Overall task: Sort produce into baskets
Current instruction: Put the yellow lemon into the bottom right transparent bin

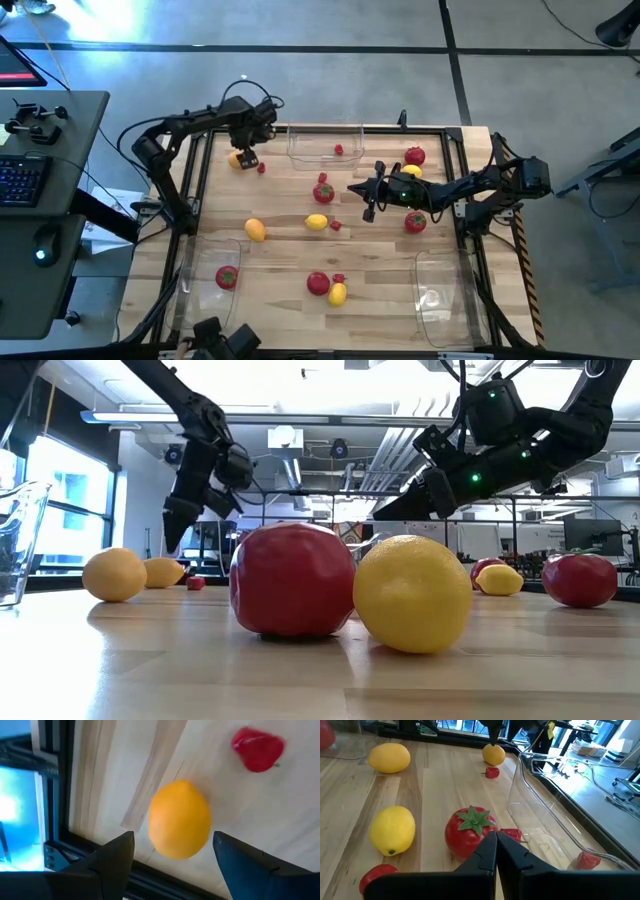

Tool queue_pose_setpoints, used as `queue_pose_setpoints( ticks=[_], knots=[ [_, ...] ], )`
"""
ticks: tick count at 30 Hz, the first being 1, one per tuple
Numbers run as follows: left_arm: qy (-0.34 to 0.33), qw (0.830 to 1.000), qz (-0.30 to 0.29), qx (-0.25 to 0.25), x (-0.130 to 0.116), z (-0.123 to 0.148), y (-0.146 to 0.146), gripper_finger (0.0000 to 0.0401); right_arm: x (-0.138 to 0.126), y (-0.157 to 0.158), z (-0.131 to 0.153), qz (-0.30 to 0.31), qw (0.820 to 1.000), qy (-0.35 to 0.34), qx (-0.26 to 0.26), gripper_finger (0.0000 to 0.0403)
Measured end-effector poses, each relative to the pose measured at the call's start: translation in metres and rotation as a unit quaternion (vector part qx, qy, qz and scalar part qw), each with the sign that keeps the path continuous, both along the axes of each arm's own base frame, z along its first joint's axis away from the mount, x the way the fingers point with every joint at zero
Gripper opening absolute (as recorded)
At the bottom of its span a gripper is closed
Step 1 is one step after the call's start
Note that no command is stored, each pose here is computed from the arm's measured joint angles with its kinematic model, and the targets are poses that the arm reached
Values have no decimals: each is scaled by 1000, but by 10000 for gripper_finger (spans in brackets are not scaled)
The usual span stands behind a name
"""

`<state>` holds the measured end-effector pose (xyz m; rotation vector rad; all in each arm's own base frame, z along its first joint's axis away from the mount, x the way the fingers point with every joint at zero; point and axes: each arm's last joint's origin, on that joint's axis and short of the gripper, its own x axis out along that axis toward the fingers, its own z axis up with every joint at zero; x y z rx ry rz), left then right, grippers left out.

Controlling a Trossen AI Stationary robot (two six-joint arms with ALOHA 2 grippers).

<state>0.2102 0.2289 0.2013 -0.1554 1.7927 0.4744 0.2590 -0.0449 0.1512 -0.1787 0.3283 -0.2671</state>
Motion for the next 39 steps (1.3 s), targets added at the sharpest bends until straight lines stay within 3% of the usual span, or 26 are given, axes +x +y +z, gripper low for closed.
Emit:
queue_pose_setpoints(
  ticks=[12,23,39],
  knots=[
    [-37,999,28,-1,-7,-4,11,259,0,0,0,0,1000,0,0,1],
    [-17,999,23,15,-10,-13,10,259,0,0,0,0,1000,0,0,1],
    [-15,995,100,17,-11,-15,4,259,0,0,0,0,1000,0,0,1]
  ],
)
